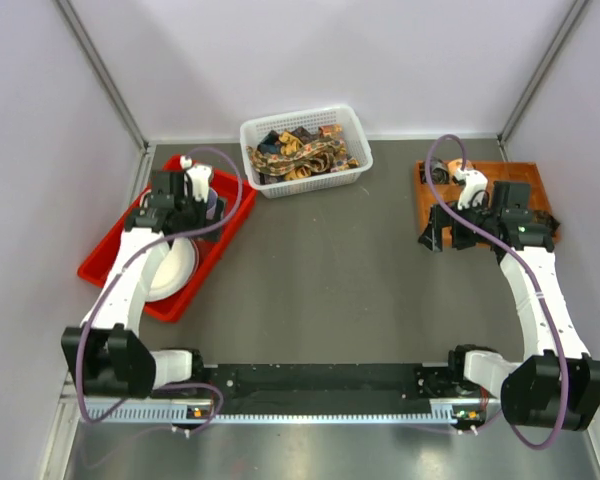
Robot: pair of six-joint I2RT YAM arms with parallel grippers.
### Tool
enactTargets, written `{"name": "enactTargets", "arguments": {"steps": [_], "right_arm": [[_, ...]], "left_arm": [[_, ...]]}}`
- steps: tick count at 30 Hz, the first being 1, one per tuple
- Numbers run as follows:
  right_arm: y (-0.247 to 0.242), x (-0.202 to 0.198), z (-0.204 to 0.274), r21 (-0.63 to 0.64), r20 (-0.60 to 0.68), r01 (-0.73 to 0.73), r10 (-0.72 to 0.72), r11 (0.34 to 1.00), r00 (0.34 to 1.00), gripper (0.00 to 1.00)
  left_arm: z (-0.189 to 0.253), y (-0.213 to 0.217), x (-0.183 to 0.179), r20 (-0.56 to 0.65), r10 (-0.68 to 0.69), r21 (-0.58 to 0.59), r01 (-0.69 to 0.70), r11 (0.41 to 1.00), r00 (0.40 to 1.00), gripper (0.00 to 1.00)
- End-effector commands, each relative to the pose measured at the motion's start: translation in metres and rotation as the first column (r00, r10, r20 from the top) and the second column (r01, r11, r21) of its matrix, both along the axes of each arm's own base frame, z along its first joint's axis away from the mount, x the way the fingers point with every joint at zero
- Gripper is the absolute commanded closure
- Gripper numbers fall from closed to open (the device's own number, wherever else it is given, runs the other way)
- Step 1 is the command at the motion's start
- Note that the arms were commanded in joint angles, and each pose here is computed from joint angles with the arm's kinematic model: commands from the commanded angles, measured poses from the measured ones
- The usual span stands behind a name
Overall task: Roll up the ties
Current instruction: Pick up the tie from the bin.
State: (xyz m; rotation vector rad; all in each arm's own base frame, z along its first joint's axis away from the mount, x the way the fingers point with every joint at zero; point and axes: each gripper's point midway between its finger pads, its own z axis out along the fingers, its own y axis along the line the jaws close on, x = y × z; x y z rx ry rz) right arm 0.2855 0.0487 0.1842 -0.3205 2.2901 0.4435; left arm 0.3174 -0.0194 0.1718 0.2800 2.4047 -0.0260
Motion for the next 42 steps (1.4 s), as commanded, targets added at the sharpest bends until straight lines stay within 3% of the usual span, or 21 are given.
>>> {"name": "enactTargets", "arguments": {"steps": [1, 3, 4, 5, 7, 8, 9, 13, 19, 30, 42], "right_arm": [[0.002, 0.009, 0.017, 0.026, 0.048, -0.009, 0.008, 1.000, 0.999, 0.01], [0.003, 0.010, 0.019, 0.030, 0.050, -0.013, 0.011, 0.999, 0.999, 0.01], [0.003, 0.010, 0.017, 0.032, 0.042, -0.012, 0.011, 0.999, 0.999, 0.01], [0.003, 0.010, 0.017, 0.032, 0.042, -0.012, 0.011, 0.999, 0.999, 0.01], [0.003, 0.011, 0.017, 0.031, 0.039, -0.011, 0.010, 0.999, 0.999, 0.01], [0.002, 0.011, 0.016, 0.029, 0.039, -0.009, 0.008, 1.000, 0.999, 0.01], [0.002, 0.011, 0.015, 0.027, 0.035, -0.007, 0.006, 1.000, 0.999, 0.01], [0.000, 0.012, 0.012, 0.015, 0.028, 0.001, -0.001, 1.000, 1.000, 0.01], [-0.006, 0.013, 0.010, -0.011, 0.025, 0.023, -0.023, 1.000, 0.999, 0.01], [-0.004, 0.010, 0.005, -0.004, 0.014, 0.011, -0.011, 1.000, 1.000, 0.01], [-0.002, 0.010, 0.004, 0.008, 0.012, 0.002, -0.002, 1.000, 1.000, 0.01]], "left_arm": [[0.043, 0.002, 0.054, 0.115, -0.018, 0.026, 0.015, 1.000, 0.993, 0.01], [0.074, -0.001, 0.077, 0.186, -0.034, 0.026, 0.030, 0.999, 0.982, 0.01], [0.068, -0.003, 0.090, 0.167, -0.046, 0.024, 0.043, 0.999, 0.985, 0.01], [0.095, -0.006, 0.106, 0.228, -0.051, 0.017, 0.048, 0.999, 0.972, 0.01], [0.090, -0.011, 0.133, 0.217, -0.037, -0.012, 0.041, 0.999, 0.975, 0.01], [0.115, -0.015, 0.149, 0.276, -0.036, -0.028, 0.046, 0.999, 0.960, 0.01], [0.102, -0.017, 0.165, 0.256, -0.027, -0.040, 0.039, 0.998, 0.966, 0.01], [0.114, -0.053, 0.220, 0.367, -0.041, -0.084, 0.077, 0.993, 0.929, 0.01], [0.089, -0.125, 0.282, 0.466, -0.107, -0.032, 0.137, 0.990, 0.879, 0.02], [0.006, -0.209, 0.320, 0.472, -0.189, -0.135, 0.282, 0.950, 0.861, 0.11], [-0.014, -0.246, 0.333, 0.522, -0.269, -0.014, 0.323, 0.946, 0.810, 0.12]]}}
